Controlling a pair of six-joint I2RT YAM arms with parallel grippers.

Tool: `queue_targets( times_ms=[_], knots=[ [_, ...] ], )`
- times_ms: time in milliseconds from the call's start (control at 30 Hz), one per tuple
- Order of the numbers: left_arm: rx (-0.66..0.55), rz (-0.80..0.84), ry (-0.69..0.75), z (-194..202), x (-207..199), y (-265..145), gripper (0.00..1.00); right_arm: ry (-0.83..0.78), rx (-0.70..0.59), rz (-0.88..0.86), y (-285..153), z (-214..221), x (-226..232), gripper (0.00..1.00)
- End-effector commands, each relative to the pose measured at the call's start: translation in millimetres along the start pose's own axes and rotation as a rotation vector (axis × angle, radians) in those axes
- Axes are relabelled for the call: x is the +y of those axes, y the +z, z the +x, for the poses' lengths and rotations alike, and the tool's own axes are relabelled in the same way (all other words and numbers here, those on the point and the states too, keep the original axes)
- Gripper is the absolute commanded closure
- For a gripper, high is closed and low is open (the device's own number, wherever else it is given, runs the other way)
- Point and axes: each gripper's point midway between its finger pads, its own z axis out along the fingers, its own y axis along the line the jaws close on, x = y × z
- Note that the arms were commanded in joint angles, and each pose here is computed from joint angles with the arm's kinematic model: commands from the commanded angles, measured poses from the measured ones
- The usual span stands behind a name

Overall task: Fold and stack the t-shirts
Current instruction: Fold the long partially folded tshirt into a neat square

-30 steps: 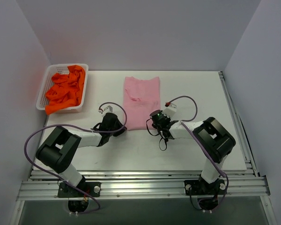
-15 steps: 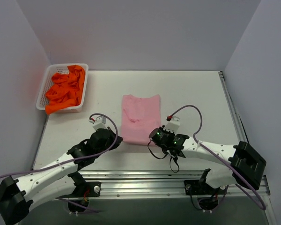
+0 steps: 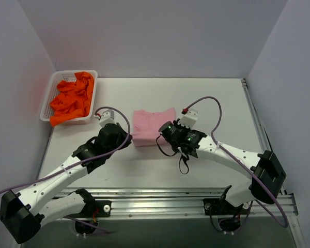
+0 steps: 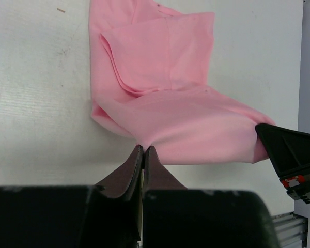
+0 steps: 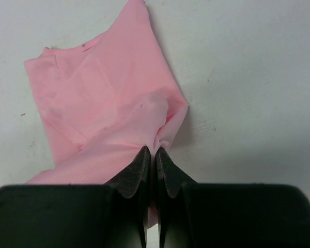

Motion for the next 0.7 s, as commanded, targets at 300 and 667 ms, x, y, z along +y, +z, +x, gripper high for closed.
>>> queue_targets(
  times_ms=[300, 667],
  knots=[
    [-0.031, 0.036, -0.018, -72.3, -27.0, 77.6, 0.98, -0.065, -0.011, 0.147, 85.2, -42.4, -3.8, 1.00],
    [0.102, -0.043, -0.133, -181.5, 19.5, 277.1, 0.12, -0.052, 0.041, 0.134, 257.6, -152.7, 48.7, 0.00]
  ],
)
